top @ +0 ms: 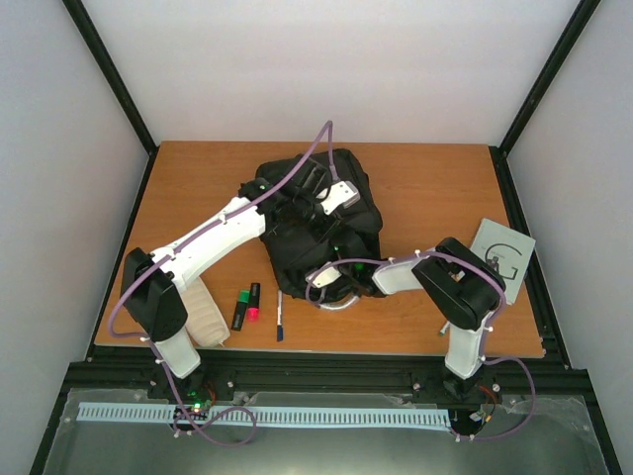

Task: Pack the student bag
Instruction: Place the book in the student bag.

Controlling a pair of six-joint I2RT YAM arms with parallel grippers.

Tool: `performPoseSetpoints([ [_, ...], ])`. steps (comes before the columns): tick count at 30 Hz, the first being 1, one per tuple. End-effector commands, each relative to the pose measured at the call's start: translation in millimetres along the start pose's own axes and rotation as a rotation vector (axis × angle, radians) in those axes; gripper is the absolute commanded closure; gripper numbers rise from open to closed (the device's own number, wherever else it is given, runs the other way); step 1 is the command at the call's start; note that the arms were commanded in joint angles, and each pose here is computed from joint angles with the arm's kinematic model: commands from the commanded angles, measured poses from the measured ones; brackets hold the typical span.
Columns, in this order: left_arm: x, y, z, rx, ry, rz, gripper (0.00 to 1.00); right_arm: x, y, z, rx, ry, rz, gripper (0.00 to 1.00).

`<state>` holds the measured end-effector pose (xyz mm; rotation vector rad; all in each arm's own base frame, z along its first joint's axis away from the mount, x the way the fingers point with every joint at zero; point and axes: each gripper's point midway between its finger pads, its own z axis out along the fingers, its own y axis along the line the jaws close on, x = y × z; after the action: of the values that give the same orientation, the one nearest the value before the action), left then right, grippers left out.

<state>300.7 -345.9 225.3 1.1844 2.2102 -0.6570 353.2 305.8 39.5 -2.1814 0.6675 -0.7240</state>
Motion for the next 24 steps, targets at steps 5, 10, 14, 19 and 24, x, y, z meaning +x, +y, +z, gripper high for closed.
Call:
performPoseSetpoints([
  [5,-24,-16,-22,0.023,-0.095,0.045,0.99,-12,9,-42,-0.066,-0.116,0.046,0.69],
  [10,-24,-6,-14,-0.022,-0.092,0.037,0.99,-32,30,-72,-0.230,-0.208,0.118,0.64],
  [14,-28,6,-9,-0.077,-0.094,0.028,0.99,-54,53,-95,-0.382,-0.279,0.197,0.63],
  [19,-29,11,-4,-0.088,-0.089,0.028,0.99,-74,55,-126,-0.437,-0.336,0.297,0.62],
  [24,-28,16,1,-0.106,-0.055,0.033,0.99,-77,34,-158,-0.496,-0.370,0.513,0.61],
])
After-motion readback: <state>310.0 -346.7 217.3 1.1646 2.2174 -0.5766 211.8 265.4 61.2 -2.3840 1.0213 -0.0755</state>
